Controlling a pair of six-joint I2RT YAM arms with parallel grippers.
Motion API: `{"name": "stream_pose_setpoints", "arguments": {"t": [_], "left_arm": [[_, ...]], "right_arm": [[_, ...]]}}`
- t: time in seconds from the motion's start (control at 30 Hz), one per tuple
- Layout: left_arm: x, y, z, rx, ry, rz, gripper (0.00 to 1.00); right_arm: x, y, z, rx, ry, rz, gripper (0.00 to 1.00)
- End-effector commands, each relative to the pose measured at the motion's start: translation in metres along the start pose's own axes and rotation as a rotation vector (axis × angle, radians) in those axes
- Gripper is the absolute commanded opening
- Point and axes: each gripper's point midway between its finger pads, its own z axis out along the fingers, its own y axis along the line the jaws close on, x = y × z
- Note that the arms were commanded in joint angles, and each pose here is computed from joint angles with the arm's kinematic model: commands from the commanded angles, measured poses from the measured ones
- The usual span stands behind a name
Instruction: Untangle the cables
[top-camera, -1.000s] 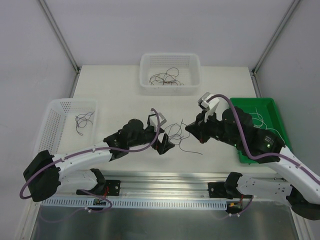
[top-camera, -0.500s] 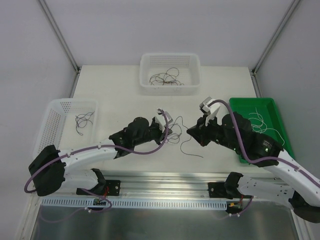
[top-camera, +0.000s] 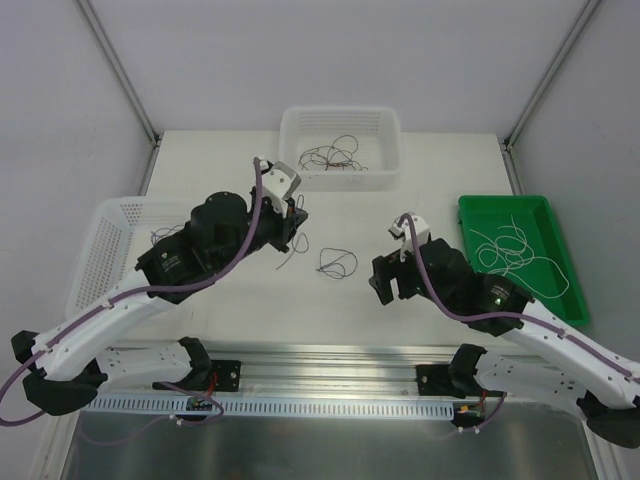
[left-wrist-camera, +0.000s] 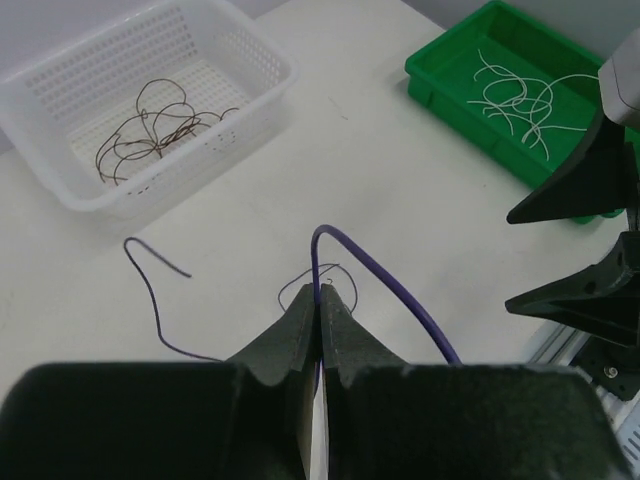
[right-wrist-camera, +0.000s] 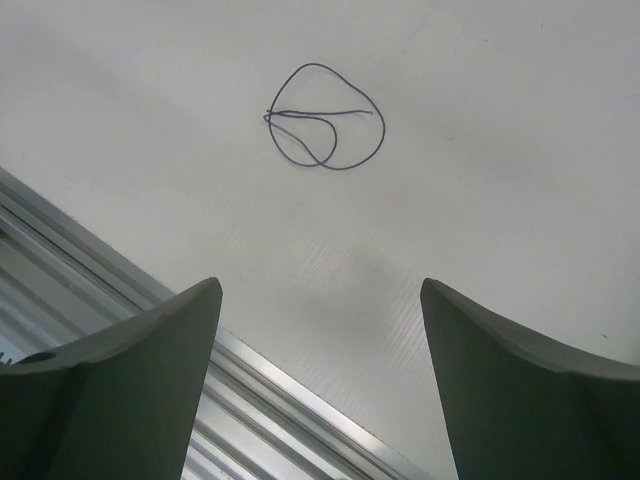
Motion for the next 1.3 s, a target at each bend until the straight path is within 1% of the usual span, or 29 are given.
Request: {"name": "stream_pose_setpoints", "arguments": {"t": [0.0, 0.03, 0.1, 0.13, 0.2, 0.23, 0.33, 0.37, 0.43, 0.47, 0.53, 0.6, 0.67, 0.7, 0.8, 0.83, 0.9, 0.93, 0.97, 1.0, 1.03, 1.07, 1.1, 1.13, 1.17, 1.23, 1.27], "left_arm": [[0.025, 0.014, -0.025, -0.090, 0.157, -0.061, 0.00], [0.031, 0.020, -0.030, -0.119, 0.192, -0.057, 0.00], [0.028, 0.035, -0.037, -0.205, 0.189, -0.061, 0.00], [0.028, 0.044, -0.041, -0.243, 0.193, -0.065, 0.00], [0.030, 0.057, -0.049, -0.291, 0.214, -0.075, 0.00], [0.030, 0.073, -0.054, -0.340, 0.211, -0.100, 0.00], [0.031, 0.093, -0.063, -0.380, 0.209, -0.151, 0.00], [0.034, 0.111, -0.068, -0.441, 0.212, -0.171, 0.00], [0.033, 0.127, -0.077, -0.498, 0.204, -0.175, 0.00], [0.033, 0.142, -0.085, -0.558, 0.198, -0.187, 0.00], [0.035, 0.162, -0.098, -0.653, 0.197, -0.176, 0.00], [0.039, 0.189, -0.117, -0.787, 0.207, -0.166, 0.00], [0.047, 0.209, -0.133, -0.907, 0.227, -0.163, 0.00], [0.051, 0.225, -0.148, -0.987, 0.231, -0.185, 0.00], [0.063, 0.250, -0.170, -1.140, 0.228, -0.211, 0.00], [0.078, 0.262, -0.184, -1.218, 0.248, -0.234, 0.00], [0.084, 0.277, -0.189, -1.262, 0.215, -0.268, 0.00], [0.103, 0.289, -0.200, -1.314, 0.236, -0.310, 0.00], [0.104, 0.293, -0.190, -1.273, 0.190, -0.346, 0.00], [0.112, 0.299, -0.193, -1.291, 0.184, -0.371, 0.00], [0.128, 0.304, -0.197, -1.325, 0.199, -0.399, 0.00], [0.129, 0.311, -0.198, -1.353, 0.158, -0.415, 0.00], [0.134, 0.314, -0.201, -1.375, 0.151, -0.428, 0.00], [0.149, 0.320, -0.209, -1.418, 0.158, -0.453, 0.00], [0.151, 0.325, -0.211, -1.439, 0.127, -0.467, 0.00], [0.165, 0.329, -0.218, -1.478, 0.127, -0.507, 0.00], [0.171, 0.332, -0.225, -1.513, 0.103, -0.550, 0.01]], "right_arm": [[-0.007, -0.005, 0.010, 0.042, -0.042, 0.020, 0.85], [-0.004, -0.003, 0.015, 0.036, -0.031, 0.015, 0.85], [-0.001, 0.002, 0.026, 0.021, -0.024, 0.018, 0.85], [0.006, 0.003, 0.036, 0.026, 0.008, 0.011, 0.85], [0.009, 0.007, 0.047, 0.021, 0.028, 0.011, 0.85], [0.014, 0.008, 0.054, 0.028, 0.055, 0.015, 0.85], [0.021, 0.012, 0.064, 0.023, 0.084, 0.023, 0.85], [0.022, 0.013, 0.066, 0.020, 0.086, 0.027, 0.85], [0.029, 0.014, 0.068, 0.017, 0.103, 0.032, 0.86], [0.032, 0.016, 0.069, 0.007, 0.112, 0.039, 0.87], [0.042, 0.016, 0.072, 0.005, 0.133, 0.046, 0.91], [0.050, 0.018, 0.073, -0.005, 0.151, 0.063, 0.94], [0.061, 0.020, 0.075, -0.016, 0.172, 0.081, 0.96], [0.063, 0.021, 0.075, -0.022, 0.177, 0.085, 0.97], [0.072, 0.023, 0.076, -0.030, 0.202, 0.091, 0.99], [0.073, 0.023, 0.076, -0.033, 0.208, 0.089, 0.99], [0.075, 0.023, 0.074, -0.032, 0.213, 0.085, 1.00], [0.075, 0.021, 0.072, -0.029, 0.207, 0.086, 1.00], [0.076, 0.020, 0.071, -0.026, 0.206, 0.088, 1.00], [0.076, 0.020, 0.070, -0.028, 0.205, 0.087, 1.00], [0.076, 0.020, 0.068, -0.029, 0.199, 0.089, 1.00], [0.075, 0.020, 0.067, -0.032, 0.198, 0.089, 1.00], [0.076, 0.020, 0.066, -0.033, 0.200, 0.090, 0.99], [0.077, 0.020, 0.063, -0.037, 0.202, 0.089, 1.00], [0.077, 0.019, 0.062, -0.036, 0.203, 0.090, 0.99], [0.079, 0.018, 0.058, -0.039, 0.207, 0.088, 1.00], [0.077, 0.017, 0.055, -0.041, 0.196, 0.089, 1.00]]}}
